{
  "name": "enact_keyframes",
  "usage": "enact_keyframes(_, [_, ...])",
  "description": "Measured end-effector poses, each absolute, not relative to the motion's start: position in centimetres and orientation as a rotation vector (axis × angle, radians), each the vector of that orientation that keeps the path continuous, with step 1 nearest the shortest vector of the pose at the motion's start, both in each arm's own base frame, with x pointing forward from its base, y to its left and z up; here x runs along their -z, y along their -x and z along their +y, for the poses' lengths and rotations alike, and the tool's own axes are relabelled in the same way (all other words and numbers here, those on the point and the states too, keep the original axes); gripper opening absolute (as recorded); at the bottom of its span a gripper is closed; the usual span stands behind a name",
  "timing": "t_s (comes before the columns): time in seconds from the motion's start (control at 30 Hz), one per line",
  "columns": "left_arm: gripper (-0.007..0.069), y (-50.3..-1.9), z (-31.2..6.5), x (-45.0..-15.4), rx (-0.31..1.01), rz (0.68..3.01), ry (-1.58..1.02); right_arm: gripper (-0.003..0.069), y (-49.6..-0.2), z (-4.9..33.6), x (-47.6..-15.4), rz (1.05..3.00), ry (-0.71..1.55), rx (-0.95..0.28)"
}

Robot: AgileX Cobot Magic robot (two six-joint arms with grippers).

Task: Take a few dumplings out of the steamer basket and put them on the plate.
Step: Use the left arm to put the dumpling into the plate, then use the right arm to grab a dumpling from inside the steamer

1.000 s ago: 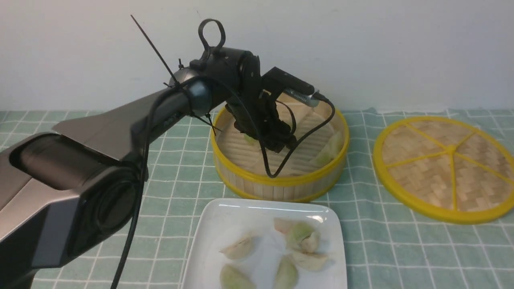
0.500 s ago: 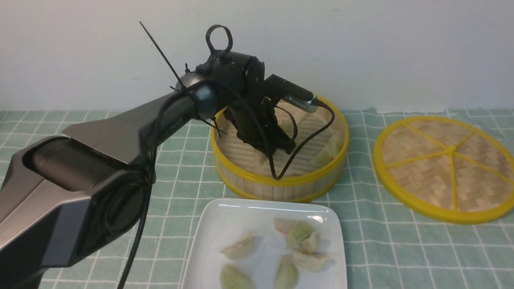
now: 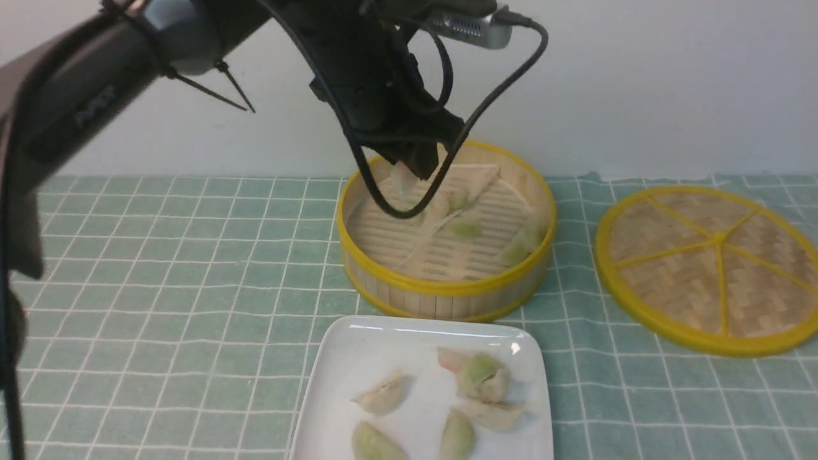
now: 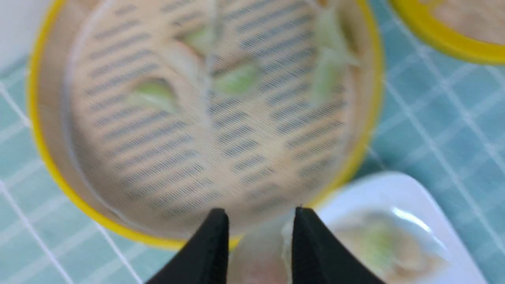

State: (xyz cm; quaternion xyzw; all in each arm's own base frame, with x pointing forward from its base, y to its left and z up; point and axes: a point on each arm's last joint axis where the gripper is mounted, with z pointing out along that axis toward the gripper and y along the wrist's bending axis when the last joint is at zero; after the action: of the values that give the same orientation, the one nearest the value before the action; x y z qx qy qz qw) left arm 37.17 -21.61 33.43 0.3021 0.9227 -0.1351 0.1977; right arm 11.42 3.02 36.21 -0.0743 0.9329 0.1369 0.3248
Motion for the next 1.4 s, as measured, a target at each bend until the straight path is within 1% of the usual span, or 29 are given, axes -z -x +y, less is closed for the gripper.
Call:
enact_keyframes(0.03, [0.0185,-35.4,-21.5,-32.0,0.39,2.652,-0.881,-0.0013,-11.4,3.0,-36.2,2.446,0.195,-0.359])
enact_keyframes(0.07, [0.0185,-35.1,-21.6,-31.8,0.392,2.66,-0.891,-0.0013,-11.4,3.0,-36.2,2.446,0.195,-0.359])
enact_keyframes(0.1, [0.0185,-34.3,-21.5,-30.8,0.39,2.698,-0.912,-0.0013,-11.4,3.0,-36.2,2.446,0.195,-0.359])
enact_keyframes(0.13, [0.0185,-32.8,-21.7,-28.6,0.384,2.78,-0.959,-0.0013,-11.4,3.0,-36.2,2.446,0.195,-0.359])
enact_keyframes(0.23, [0.0185,-30.7,-22.3,-24.8,0.363,2.895,-1.046,-0.0013,-11.4,3.0,-36.1,2.45,0.194,-0.36])
enact_keyframes(0.27, [0.0185,-30.1,-22.6,-23.2,0.351,2.929,-1.072,-0.0013,-11.5,3.0,-35.8,2.456,0.192,-0.36])
enact_keyframes(0.33, [0.0183,-29.8,-23.3,-21.3,0.347,2.939,-1.093,-0.0013,-11.6,3.0,-35.2,2.469,0.186,-0.363])
enact_keyframes(0.47, [0.0186,-30.2,-24.2,-19.1,0.35,2.944,-1.085,-0.0013,-11.7,3.1,-34.7,2.47,0.178,-0.383])
enact_keyframes(0.57, [0.0226,-30.4,-24.4,-18.3,0.35,2.954,-1.083,-0.0013,-11.7,3.2,-34.7,2.465,0.189,-0.388])
enact_keyframes(0.6, [0.0254,-30.4,-24.4,-18.1,0.348,2.956,-1.082,-0.0013,-11.8,3.2,-34.7,2.464,0.198,-0.391])
enact_keyframes(0.63, [0.0334,-30.5,-24.4,-18.0,0.351,2.955,-1.078,-0.0013,-12.0,3.4,-34.7,2.464,0.215,-0.406])
enact_keyframes(0.67, [0.0388,-30.4,-24.5,-18.0,0.355,2.956,-1.077,-0.0013,-12.2,3.5,-34.6,2.47,0.224,-0.416])
enact_keyframes(0.7, [0.0396,-30.4,-24.5,-18.0,0.355,2.955,-1.079,-0.0013,-12.3,3.5,-34.5,2.472,0.228,-0.423])
enact_keyframes(0.73, [0.044,-30.5,-24.6,-18.4,0.358,2.958,-1.086,-0.0013,-12.7,3.6,-34.3,2.482,0.248,-0.435])
enact_keyframes(0.77, [0.0454,-30.7,-24.7,-18.9,0.36,2.957,-1.095,-0.0013,-13.2,3.7,-34.2,2.491,0.268,-0.441])
enact_keyframes(0.83, [0.0449,-30.8,-24.8,-19.7,0.361,2.953,-1.101,-0.0013,-14.0,3.9,-34.2,2.502,0.302,-0.448])
enact_keyframes(0.87, [0.0418,-31.1,-24.9,-20.9,0.357,2.936,-1.102,-0.0013,-14.8,4.1,-34.3,2.509,0.334,-0.458])
enact_keyframes(0.97, [0.0221,-31.5,-24.0,-24.8,0.353,2.852,-1.044,-0.0013,-17.4,5.3,-34.7,2.526,0.435,-0.495])
enact_keyframes(1.0, [0.0156,-31.6,-23.5,-25.7,0.352,2.837,-1.017,-0.0013,-18.0,5.6,-35.0,2.519,0.458,-0.497])
enact_keyframes(1.03, [0.0091,-31.6,-22.7,-27.2,0.354,2.81,-0.977,-0.0012,-18.9,6.1,-35.2,2.518,0.487,-0.495])
enact_keyframes(1.07, [0.005,-31.5,-21.5,-29.0,0.357,2.781,-0.924,-0.0011,-20.0,6.8,-35.4,2.511,0.533,-0.494])
enact_keyframes(1.13, [0.001,-31.0,-19.4,-31.7,0.361,2.74,-0.843,-0.001,-21.9,7.9,-35.4,2.51,0.594,-0.48])
enact_keyframes(1.17, [0.0008,-30.9,-19.3,-31.9,0.363,2.731,-0.835,-0.001,-22.1,8.2,-35.4,2.506,0.607,-0.476])
enact_keyframes(1.2, [0.0,-30.4,-17.9,-33.0,0.356,2.715,-0.785,-0.001,-23.5,9.0,-35.5,2.493,0.641,-0.458])
enact_keyframes(1.27, [-0.0006,-29.5,-16.6,-33.8,0.35,2.711,-0.749,-0.0007,-25.3,10.1,-35.2,2.484,0.677,-0.434])
enact_keyframes(1.3, [-0.0006,-28.3,-15.2,-34.2,0.345,2.715,-0.718,0.0,-26.9,11.1,-34.8,2.475,0.706,-0.411])
enact_keyframes(1.33, [-0.0006,-27.3,-14.4,-34.3,0.343,2.719,-0.698,0.0011,-28.5,12.1,-34.1,2.475,0.738,-0.391])
enact_keyframes(1.37, [-0.0006,-26.9,-14.2,-34.5,0.344,2.713,-0.693,0.0017,-28.8,12.2,-34.3,2.463,0.743,-0.386])
enact_keyframes(1.4, [-0.0006,-25.8,-13.3,-34.4,0.345,2.712,-0.669,0.0036,-30.4,13.2,-33.4,2.46,0.783,-0.361])
